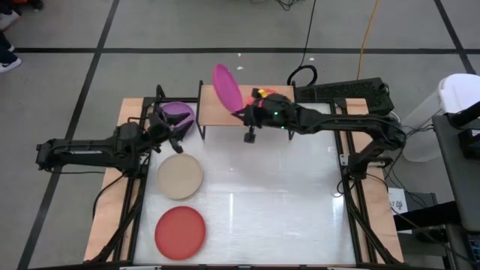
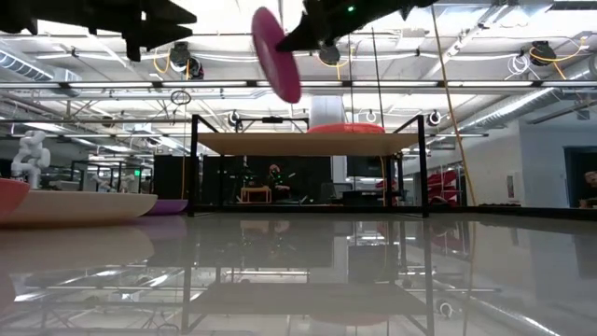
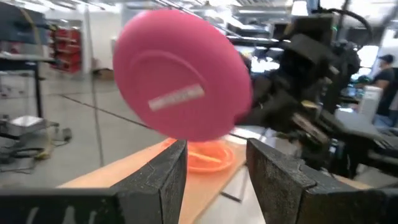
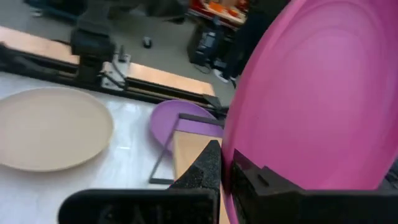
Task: Place and stack plates onto a shelf
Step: Put the large pink plate on the shelf
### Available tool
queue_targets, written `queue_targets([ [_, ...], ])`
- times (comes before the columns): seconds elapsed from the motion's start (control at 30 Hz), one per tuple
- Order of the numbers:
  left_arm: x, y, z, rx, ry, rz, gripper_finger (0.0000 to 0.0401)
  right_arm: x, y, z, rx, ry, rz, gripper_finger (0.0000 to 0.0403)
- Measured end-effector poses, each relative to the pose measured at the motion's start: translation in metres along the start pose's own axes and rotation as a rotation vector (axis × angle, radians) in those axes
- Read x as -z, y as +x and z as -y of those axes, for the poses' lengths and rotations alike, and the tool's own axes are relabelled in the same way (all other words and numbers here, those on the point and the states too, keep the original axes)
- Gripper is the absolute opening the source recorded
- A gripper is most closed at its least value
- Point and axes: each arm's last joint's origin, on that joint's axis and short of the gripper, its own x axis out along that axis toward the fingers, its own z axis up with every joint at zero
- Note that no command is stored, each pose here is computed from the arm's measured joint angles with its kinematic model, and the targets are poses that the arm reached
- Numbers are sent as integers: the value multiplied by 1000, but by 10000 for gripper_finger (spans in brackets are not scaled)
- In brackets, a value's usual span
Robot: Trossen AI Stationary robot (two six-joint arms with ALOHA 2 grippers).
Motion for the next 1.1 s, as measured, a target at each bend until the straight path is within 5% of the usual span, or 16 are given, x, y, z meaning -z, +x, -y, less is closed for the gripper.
queue_targets([
  [0.37, -1, 0, 0, -10, -6, 16, 170, 38, 46, -20, -77, -79, -101, 0],
  [1.1, -1, 0, 0, -8, -7, 15, 170, 49, 49, -22, 43, -104, -235, 3],
])
